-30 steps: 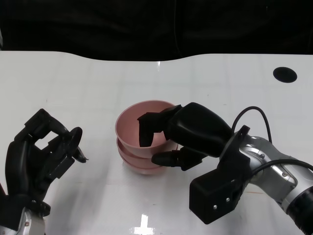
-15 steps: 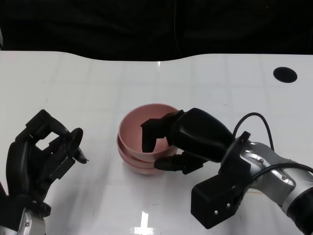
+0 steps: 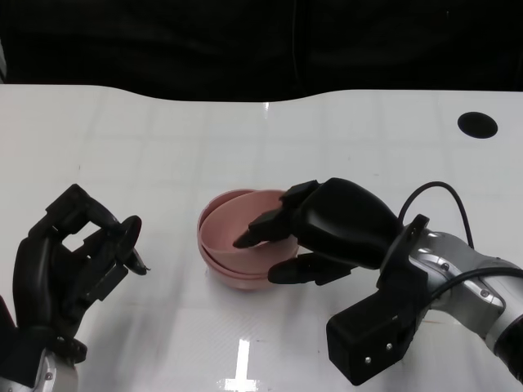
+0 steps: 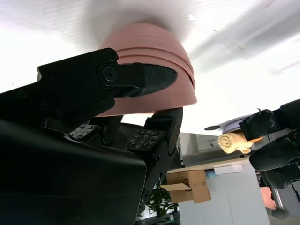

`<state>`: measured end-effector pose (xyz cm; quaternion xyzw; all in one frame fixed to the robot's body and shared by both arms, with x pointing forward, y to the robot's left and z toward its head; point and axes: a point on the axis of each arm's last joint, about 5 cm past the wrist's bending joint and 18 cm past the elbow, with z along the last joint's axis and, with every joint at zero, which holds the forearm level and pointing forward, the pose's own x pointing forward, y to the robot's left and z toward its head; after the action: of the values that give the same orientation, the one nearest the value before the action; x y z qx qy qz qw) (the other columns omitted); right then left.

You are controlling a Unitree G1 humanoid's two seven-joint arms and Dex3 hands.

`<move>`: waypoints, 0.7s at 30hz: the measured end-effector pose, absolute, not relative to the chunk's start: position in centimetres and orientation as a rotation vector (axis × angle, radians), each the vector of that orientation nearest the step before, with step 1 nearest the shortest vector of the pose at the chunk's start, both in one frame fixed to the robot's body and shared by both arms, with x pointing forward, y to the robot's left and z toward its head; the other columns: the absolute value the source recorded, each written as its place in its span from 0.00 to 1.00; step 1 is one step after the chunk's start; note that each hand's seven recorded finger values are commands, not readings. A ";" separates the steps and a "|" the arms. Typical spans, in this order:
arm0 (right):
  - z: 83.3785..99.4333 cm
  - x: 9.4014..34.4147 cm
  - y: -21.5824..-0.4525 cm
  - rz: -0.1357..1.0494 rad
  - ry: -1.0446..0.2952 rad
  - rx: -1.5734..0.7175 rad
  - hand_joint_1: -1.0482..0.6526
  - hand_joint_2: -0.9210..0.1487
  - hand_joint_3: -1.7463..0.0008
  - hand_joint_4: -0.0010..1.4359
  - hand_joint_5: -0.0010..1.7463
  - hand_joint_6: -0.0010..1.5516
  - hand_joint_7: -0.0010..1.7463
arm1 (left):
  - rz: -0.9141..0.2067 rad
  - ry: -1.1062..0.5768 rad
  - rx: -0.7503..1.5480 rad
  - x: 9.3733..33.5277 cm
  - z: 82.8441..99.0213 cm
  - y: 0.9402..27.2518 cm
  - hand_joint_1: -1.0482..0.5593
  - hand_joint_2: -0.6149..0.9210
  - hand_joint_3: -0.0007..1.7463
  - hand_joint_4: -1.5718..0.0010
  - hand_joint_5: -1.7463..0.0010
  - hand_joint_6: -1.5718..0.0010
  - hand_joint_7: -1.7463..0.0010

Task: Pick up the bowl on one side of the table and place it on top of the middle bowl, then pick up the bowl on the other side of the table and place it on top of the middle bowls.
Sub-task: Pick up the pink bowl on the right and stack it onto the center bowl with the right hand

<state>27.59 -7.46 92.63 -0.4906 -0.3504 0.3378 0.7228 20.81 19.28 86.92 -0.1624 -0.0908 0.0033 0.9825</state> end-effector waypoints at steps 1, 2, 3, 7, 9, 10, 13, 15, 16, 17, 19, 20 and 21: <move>92.7 27.6 -7.4 0.744 -0.777 -1.085 0.19 0.00 0.74 0.33 0.02 0.37 0.00 | 0.006 -0.182 -0.327 20.8 86.9 19.3 0.58 0.95 0.24 0.37 0.00 0.55 0.00; 92.7 27.6 -7.5 0.744 -0.778 -1.087 0.19 0.00 0.74 0.32 0.02 0.36 0.00 | 0.006 -0.181 -0.327 20.8 86.9 19.3 0.58 0.95 0.24 0.37 0.00 0.55 0.00; 92.7 27.6 -7.5 0.744 -0.778 -1.089 0.19 0.00 0.74 0.32 0.02 0.36 0.00 | 0.006 -0.180 -0.327 20.8 86.9 19.3 0.58 0.95 0.24 0.37 0.00 0.55 0.00; 92.6 27.6 -7.6 0.746 -0.771 -1.099 0.20 0.00 0.74 0.28 0.00 0.35 0.00 | 0.006 -0.179 -0.328 20.8 86.8 19.2 0.59 0.95 0.24 0.37 0.00 0.55 0.00; 92.6 27.6 -7.6 0.749 -0.770 -1.104 0.20 0.00 0.74 0.26 0.00 0.34 0.00 | 0.005 -0.178 -0.327 20.8 86.8 19.2 0.58 0.95 0.24 0.37 0.00 0.55 0.00; 92.6 27.6 -7.6 0.750 -0.769 -1.106 0.20 0.00 0.73 0.26 0.00 0.34 0.00 | 0.005 -0.178 -0.326 20.8 86.8 19.2 0.58 0.95 0.24 0.37 0.00 0.55 0.00; 92.5 27.5 -7.6 0.752 -0.768 -1.108 0.19 0.00 0.72 0.23 0.00 0.32 0.00 | 0.005 -0.178 -0.326 20.8 86.8 19.2 0.59 0.95 0.24 0.37 0.00 0.55 0.00; 92.6 27.6 -7.6 0.749 -0.764 -1.111 0.18 0.00 0.70 0.18 0.00 0.29 0.00 | 0.005 -0.178 -0.326 20.8 86.8 19.2 0.59 0.95 0.24 0.37 0.00 0.55 0.00; 92.6 27.6 -7.6 0.748 -0.763 -1.112 0.18 0.00 0.70 0.17 0.00 0.28 0.00 | 0.004 -0.178 -0.326 20.8 86.8 19.2 0.59 0.95 0.24 0.37 0.00 0.55 0.00; 92.6 27.6 -7.6 0.749 -0.760 -1.116 0.16 0.00 0.67 0.11 0.00 0.22 0.00 | 0.004 -0.178 -0.325 20.8 86.8 19.2 0.58 0.95 0.24 0.38 0.00 0.56 0.00; 92.7 27.6 -7.6 0.756 -0.747 -1.138 0.14 0.00 0.64 0.03 0.00 0.15 0.00 | 0.003 -0.179 -0.321 20.8 86.9 19.2 0.58 0.95 0.23 0.38 0.00 0.56 0.00; 92.7 27.6 -7.6 0.760 -0.742 -1.155 0.12 0.00 0.62 0.01 0.00 0.10 0.00 | 0.002 -0.181 -0.316 20.8 86.9 19.2 0.58 0.95 0.23 0.38 0.00 0.56 0.00; 92.7 27.6 -7.6 0.762 -0.739 -1.168 0.10 0.00 0.59 0.01 0.00 0.06 0.00 | 0.001 -0.182 -0.312 20.8 86.9 19.2 0.58 0.95 0.23 0.38 0.00 0.56 0.00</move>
<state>27.58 -7.60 92.65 -0.5251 -0.3323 0.3428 0.7045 20.82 19.20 86.88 -0.1550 -0.0904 0.0007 0.9838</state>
